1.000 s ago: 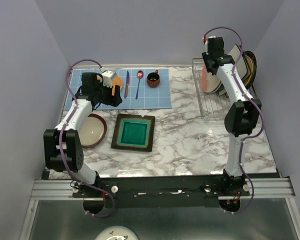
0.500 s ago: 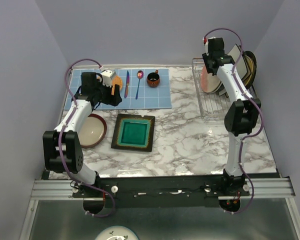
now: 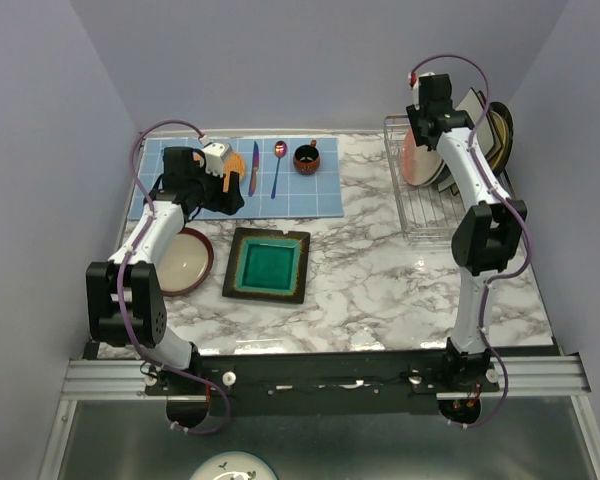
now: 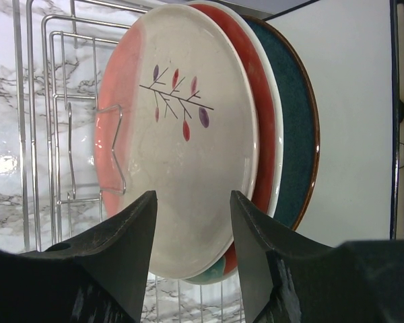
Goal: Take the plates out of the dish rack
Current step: Unload the plate from the dish rack.
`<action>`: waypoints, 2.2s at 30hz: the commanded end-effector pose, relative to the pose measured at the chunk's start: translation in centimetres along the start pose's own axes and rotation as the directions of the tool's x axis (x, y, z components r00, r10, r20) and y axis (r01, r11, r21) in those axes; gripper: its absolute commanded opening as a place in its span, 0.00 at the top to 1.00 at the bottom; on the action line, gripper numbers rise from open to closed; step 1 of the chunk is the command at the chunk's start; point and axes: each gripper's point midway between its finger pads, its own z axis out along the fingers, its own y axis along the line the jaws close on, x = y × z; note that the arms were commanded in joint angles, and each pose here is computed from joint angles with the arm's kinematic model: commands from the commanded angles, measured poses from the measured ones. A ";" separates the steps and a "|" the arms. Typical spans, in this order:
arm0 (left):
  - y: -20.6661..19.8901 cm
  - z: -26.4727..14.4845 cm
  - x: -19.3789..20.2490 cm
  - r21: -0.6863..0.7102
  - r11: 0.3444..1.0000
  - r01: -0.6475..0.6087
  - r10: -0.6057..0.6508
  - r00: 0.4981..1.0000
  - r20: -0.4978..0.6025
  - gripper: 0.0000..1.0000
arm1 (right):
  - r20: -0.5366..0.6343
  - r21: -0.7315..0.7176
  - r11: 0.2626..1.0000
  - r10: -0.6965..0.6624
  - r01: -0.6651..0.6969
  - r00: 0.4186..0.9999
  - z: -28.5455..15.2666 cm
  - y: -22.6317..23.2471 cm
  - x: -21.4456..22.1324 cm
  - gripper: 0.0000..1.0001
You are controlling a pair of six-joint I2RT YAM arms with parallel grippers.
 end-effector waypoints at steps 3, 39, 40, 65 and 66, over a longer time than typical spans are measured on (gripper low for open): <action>-0.2 -0.7 -0.7 -0.014 1.000 -0.018 0.019 0.999 0.034 0.18 | 0.002 0.037 0.999 0.034 -0.034 0.999 -1.8 -2.5 0.1 0.44; -0.2 0.1 0.5 0.000 1.000 -0.011 0.011 1.000 0.018 0.19 | -0.182 0.251 0.963 -0.053 0.099 0.982 2.8 -5.6 3.9 0.46; -0.2 0.1 0.5 0.000 1.000 -0.013 0.013 1.000 0.018 0.19 | -0.186 0.260 0.959 -0.063 0.110 0.981 2.9 -5.8 3.8 0.46; 0.0 0.1 1.3 -0.012 1.000 -0.024 0.024 1.000 0.014 0.19 | -0.300 0.299 0.929 -0.123 0.216 0.946 2.9 -6.6 7.2 0.46; 0.0 0.2 1.3 -0.012 1.000 -0.022 0.022 1.000 0.015 0.19 | -0.311 0.296 0.930 -0.123 0.220 0.942 2.8 -6.5 7.6 0.46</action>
